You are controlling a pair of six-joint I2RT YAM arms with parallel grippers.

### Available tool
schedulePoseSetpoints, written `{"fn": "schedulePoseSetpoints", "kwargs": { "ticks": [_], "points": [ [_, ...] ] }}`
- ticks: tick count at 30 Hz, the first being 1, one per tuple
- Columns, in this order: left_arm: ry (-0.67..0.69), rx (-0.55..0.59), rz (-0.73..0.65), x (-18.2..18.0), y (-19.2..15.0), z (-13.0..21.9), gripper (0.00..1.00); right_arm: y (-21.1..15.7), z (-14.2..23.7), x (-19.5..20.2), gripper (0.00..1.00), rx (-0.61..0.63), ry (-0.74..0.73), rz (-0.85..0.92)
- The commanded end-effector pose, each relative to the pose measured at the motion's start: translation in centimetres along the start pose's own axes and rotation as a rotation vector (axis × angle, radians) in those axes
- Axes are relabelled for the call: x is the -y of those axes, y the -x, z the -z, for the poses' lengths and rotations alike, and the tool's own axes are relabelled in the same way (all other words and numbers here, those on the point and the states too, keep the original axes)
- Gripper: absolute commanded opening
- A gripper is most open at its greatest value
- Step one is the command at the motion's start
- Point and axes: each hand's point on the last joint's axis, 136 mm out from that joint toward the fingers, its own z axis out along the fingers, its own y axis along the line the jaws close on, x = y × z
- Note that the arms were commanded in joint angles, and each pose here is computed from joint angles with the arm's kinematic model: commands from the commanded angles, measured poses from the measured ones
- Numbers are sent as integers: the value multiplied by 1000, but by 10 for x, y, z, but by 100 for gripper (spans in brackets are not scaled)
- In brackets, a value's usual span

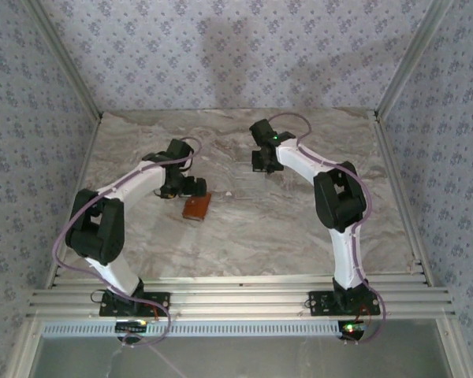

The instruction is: Take the credit cards out of the card holder

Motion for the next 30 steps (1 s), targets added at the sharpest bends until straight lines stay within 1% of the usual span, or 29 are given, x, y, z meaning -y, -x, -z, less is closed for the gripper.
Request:
{"fn": "schedulePoseSetpoints", "kwargs": {
  "ticks": [1,3,4,7,8,11,14,17,20,24,26,27,28,30],
  "points": [
    [13,-24,-17,1,-1,1,95,1,-1,5,15,-2,-15,-23],
    [15,-36,-19,1,-2,-1,95,3,4,5,20,7,-13,-25],
    [13,-42,-23,1,-3,-2,94,5,6,6,24,15,-13,-28],
    [12,-63,-52,7,-5,-6,94,11,18,4,42,39,20,-34],
    [15,-71,-64,9,-6,-7,94,13,22,3,46,45,37,-42],
    [18,-90,-94,15,-7,-11,94,18,34,4,54,58,74,-56],
    [28,-133,-118,19,-12,-19,94,22,47,4,58,79,101,-63],
    [89,-154,-142,15,-16,-26,94,25,62,2,61,107,135,-56],
    [112,-188,-146,13,-23,-34,93,24,75,3,63,124,147,-55],
    [100,-228,-152,18,-35,-41,84,19,92,5,63,138,163,-58],
    [91,-239,-151,21,-42,-42,75,16,101,7,64,148,174,-62],
    [89,-242,-150,22,-45,-41,72,14,105,7,63,149,179,-62],
    [89,-246,-147,23,-50,-39,70,15,110,6,64,172,196,-59],
    [90,-249,-137,24,-59,-36,67,8,116,4,64,172,226,-56]
  ]
}}
